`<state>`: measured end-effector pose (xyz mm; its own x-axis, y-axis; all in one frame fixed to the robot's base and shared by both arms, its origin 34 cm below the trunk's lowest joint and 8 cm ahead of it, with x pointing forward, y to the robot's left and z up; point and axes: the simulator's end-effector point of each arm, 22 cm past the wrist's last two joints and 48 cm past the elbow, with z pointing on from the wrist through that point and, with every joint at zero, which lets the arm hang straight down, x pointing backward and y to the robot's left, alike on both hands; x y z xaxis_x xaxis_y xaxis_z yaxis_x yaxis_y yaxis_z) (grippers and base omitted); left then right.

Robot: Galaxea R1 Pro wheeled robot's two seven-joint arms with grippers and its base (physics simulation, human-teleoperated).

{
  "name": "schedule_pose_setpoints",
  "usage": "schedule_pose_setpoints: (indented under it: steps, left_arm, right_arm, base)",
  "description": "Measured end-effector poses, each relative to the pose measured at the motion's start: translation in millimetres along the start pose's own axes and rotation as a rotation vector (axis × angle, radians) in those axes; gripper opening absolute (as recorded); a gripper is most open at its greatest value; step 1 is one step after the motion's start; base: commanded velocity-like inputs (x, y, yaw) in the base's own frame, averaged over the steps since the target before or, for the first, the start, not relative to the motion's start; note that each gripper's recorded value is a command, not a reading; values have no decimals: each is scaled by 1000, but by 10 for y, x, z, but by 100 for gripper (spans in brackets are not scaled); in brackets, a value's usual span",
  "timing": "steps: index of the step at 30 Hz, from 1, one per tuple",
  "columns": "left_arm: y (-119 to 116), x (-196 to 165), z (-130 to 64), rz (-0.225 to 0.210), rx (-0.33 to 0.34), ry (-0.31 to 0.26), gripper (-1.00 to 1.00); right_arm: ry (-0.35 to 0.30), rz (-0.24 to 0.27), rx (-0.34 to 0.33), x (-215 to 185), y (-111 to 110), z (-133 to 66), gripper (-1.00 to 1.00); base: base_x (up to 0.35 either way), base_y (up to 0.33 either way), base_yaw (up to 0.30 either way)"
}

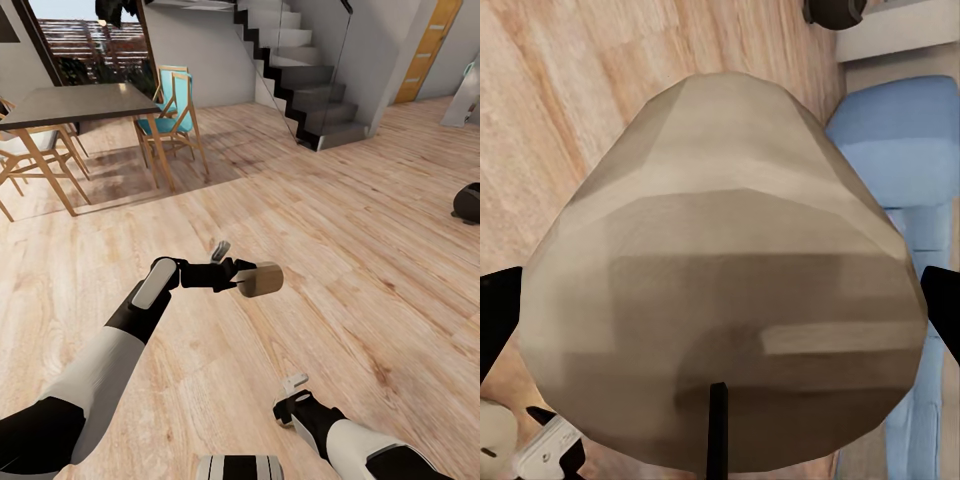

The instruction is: Place each of the two pumpkins and all three candles from the living room inside a cabinet in the living room (use any cabinet), then make sure every cabinet is closed, and position the cauldron so it is next to a table in the living room.

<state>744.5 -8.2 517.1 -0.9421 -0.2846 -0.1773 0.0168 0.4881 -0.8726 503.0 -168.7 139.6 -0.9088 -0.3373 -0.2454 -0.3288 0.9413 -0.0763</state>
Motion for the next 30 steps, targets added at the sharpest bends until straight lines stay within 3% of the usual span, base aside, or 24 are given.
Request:
schedule_pose_setpoints:
  steps: [4,17,30]
  left_arm:
    - [-1,2,2,0,0,0,-100]
    - [307,81,180,-43,-14,29,-100]
    - [297,84,188,-44,-12,29,-100]
  right_arm:
    - [0,0,0,-1,0,0,100]
    - [48,-10,-14,229,73,172,100]
    - [48,-9,-17,223,80,172,100]
  base:
    - [0,0,-1]
    - [0,0,0]
    - [0,0,0]
